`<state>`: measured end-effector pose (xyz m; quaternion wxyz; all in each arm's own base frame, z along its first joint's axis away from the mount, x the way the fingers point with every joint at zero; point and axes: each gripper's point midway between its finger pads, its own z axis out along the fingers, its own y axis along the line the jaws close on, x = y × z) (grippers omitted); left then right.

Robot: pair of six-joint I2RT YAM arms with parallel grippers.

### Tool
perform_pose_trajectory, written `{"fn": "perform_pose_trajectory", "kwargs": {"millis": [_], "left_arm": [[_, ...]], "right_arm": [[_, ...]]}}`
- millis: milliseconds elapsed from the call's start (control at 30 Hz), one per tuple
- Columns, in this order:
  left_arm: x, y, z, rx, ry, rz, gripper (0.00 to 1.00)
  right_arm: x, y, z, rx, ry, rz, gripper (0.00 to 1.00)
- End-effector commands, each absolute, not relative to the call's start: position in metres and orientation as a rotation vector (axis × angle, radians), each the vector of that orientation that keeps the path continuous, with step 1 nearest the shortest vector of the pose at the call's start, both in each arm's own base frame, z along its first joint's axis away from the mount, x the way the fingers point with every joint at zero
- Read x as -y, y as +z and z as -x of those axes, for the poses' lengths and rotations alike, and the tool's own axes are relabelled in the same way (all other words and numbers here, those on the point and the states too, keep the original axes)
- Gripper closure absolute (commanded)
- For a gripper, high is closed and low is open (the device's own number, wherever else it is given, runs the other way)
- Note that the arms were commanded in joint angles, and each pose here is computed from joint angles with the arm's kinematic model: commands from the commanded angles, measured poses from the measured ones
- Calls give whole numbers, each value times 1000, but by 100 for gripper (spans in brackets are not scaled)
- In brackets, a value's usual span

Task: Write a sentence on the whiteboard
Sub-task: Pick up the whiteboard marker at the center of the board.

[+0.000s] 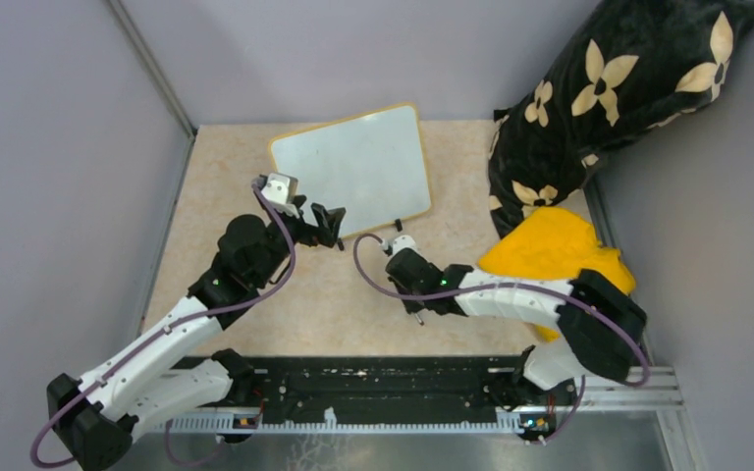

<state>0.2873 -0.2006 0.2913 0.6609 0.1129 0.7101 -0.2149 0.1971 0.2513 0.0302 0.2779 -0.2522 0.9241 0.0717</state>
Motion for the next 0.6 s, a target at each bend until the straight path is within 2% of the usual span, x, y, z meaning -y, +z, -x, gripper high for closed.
{"fn": "perform_pose_trajectory", "kwargs": {"millis": [0, 200, 367, 567], "left_arm": [[199, 297, -285, -1576, -504, -229, 1], [205, 307, -279, -1522, -604, -190, 1], [233, 337, -257, -1456, -854, -235, 1], [273, 354, -230, -1484, -1157, -318, 1]], "right_arm": [[-269, 116, -218, -2200, 422, 522, 100], [-271, 194, -211, -1950, 651, 440, 100], [-267, 253, -198, -1734, 836, 381, 100], [-267, 292, -185, -1600, 948, 392, 100]]}}
